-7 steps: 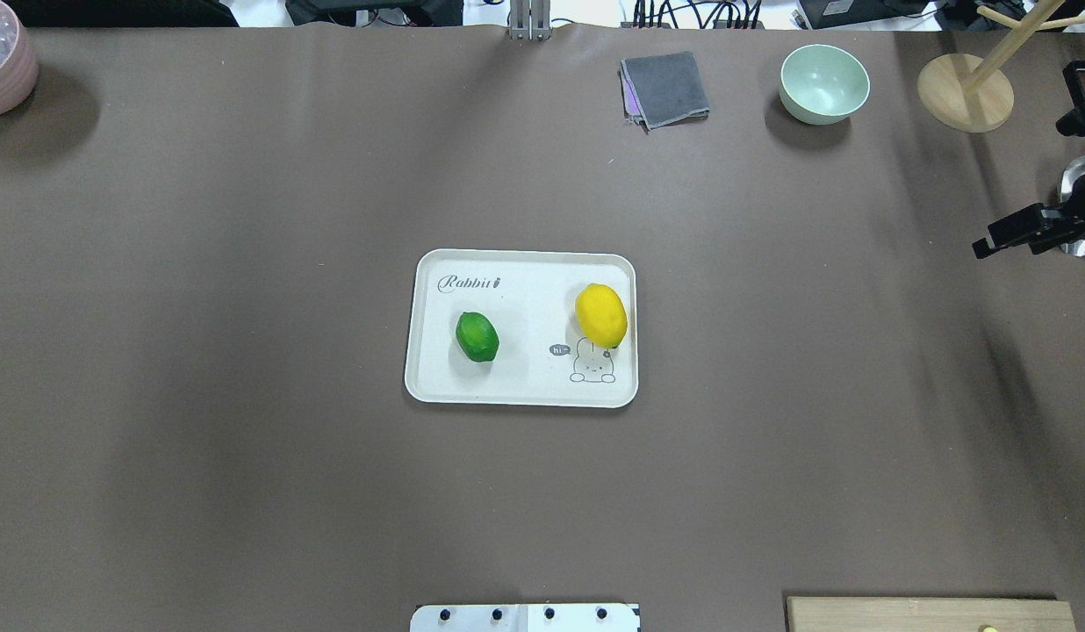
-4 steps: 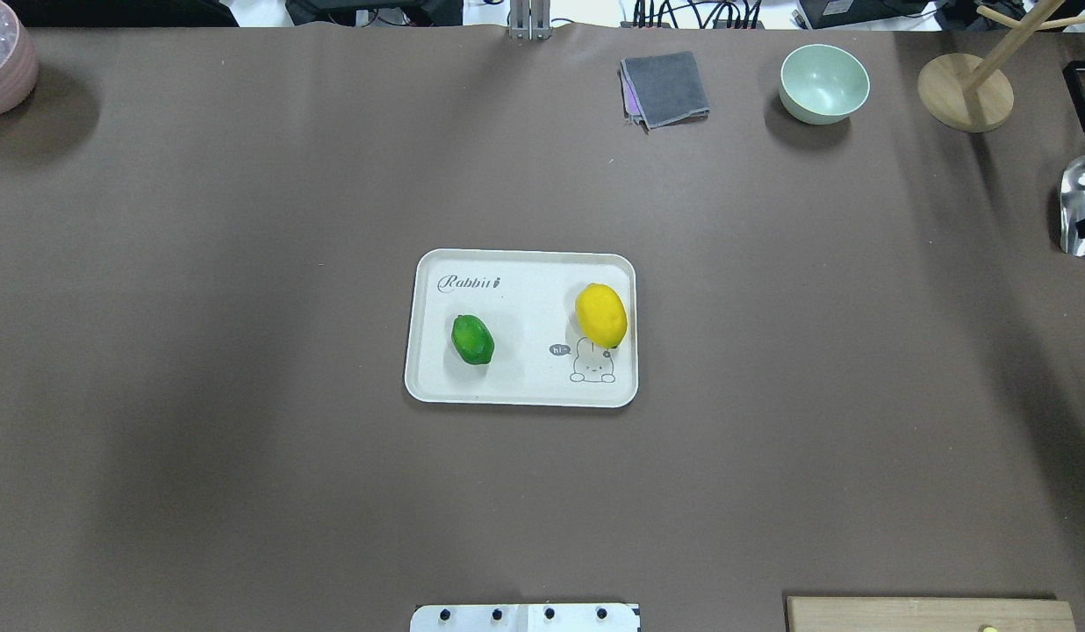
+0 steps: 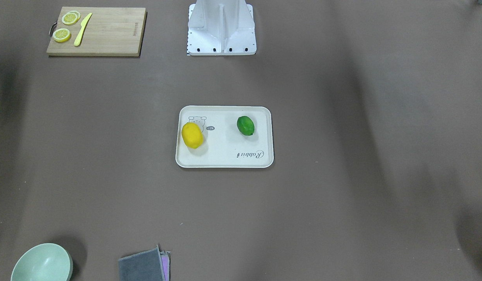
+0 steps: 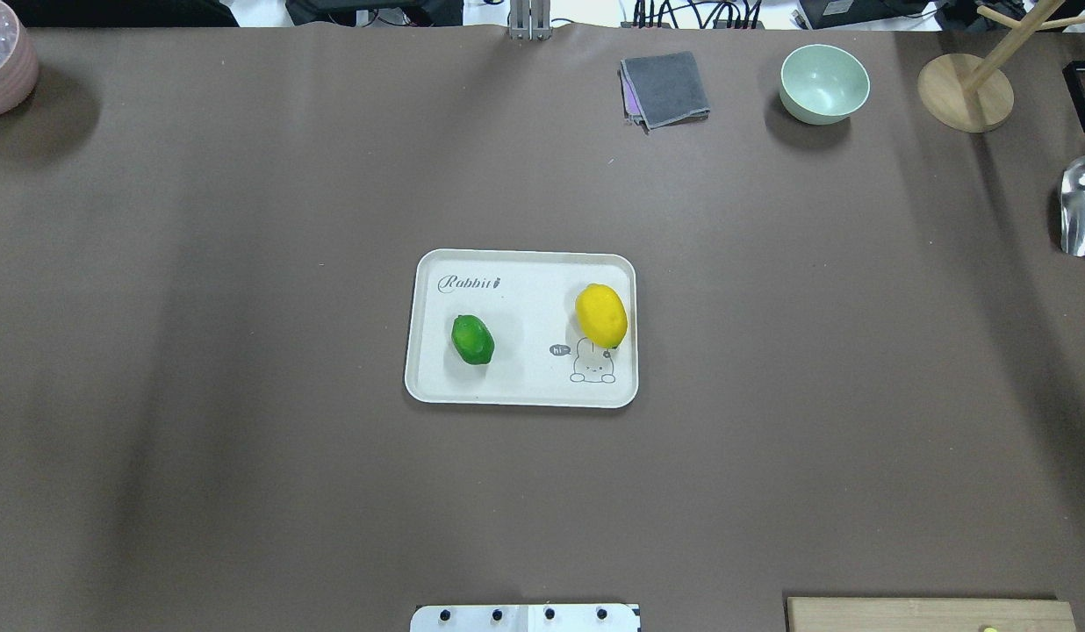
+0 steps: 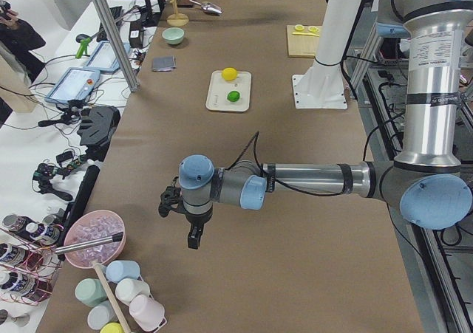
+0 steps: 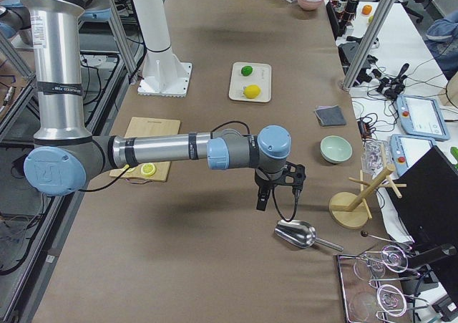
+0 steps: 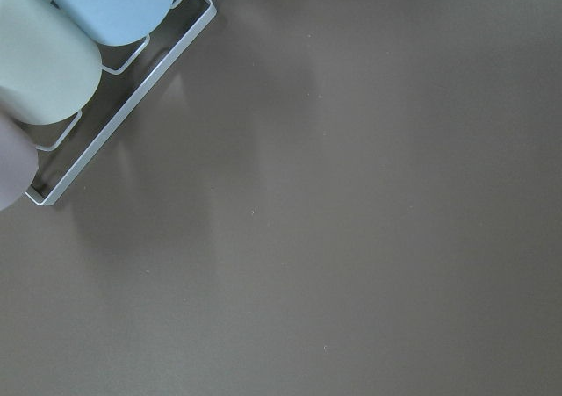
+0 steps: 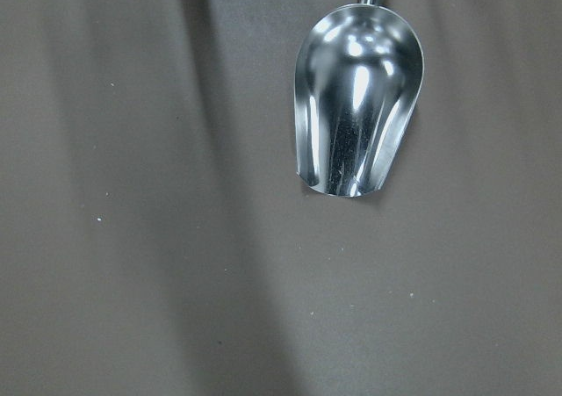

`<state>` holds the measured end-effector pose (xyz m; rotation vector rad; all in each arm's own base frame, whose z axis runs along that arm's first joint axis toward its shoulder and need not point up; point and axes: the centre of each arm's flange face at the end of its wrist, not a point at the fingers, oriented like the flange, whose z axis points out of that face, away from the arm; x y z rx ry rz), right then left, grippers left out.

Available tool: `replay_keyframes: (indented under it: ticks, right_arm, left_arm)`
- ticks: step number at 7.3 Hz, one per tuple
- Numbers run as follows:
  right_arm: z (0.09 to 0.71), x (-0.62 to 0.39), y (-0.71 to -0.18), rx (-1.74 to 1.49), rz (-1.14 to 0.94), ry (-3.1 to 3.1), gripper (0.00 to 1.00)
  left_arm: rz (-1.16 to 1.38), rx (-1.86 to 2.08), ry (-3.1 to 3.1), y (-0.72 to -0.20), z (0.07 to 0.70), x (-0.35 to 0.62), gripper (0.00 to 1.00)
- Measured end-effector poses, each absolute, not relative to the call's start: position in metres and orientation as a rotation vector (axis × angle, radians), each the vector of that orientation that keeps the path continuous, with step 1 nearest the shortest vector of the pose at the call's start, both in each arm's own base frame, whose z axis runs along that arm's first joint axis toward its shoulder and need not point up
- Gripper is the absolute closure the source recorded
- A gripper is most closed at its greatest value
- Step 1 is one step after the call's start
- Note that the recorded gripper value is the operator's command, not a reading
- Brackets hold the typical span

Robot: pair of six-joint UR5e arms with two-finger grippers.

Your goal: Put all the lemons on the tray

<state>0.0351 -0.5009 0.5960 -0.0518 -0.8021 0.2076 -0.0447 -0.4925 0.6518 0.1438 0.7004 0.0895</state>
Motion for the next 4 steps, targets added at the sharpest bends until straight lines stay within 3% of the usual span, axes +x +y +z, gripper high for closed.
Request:
replay_keyframes:
  ticks: [4]
  right_arm:
    - [0.592, 0.042, -0.492, -0.073, 0.224, -0.8, 0.0]
  left_arm:
    - [0.08, 0.121, 0.78, -0.485, 0.629, -0.041, 0.02]
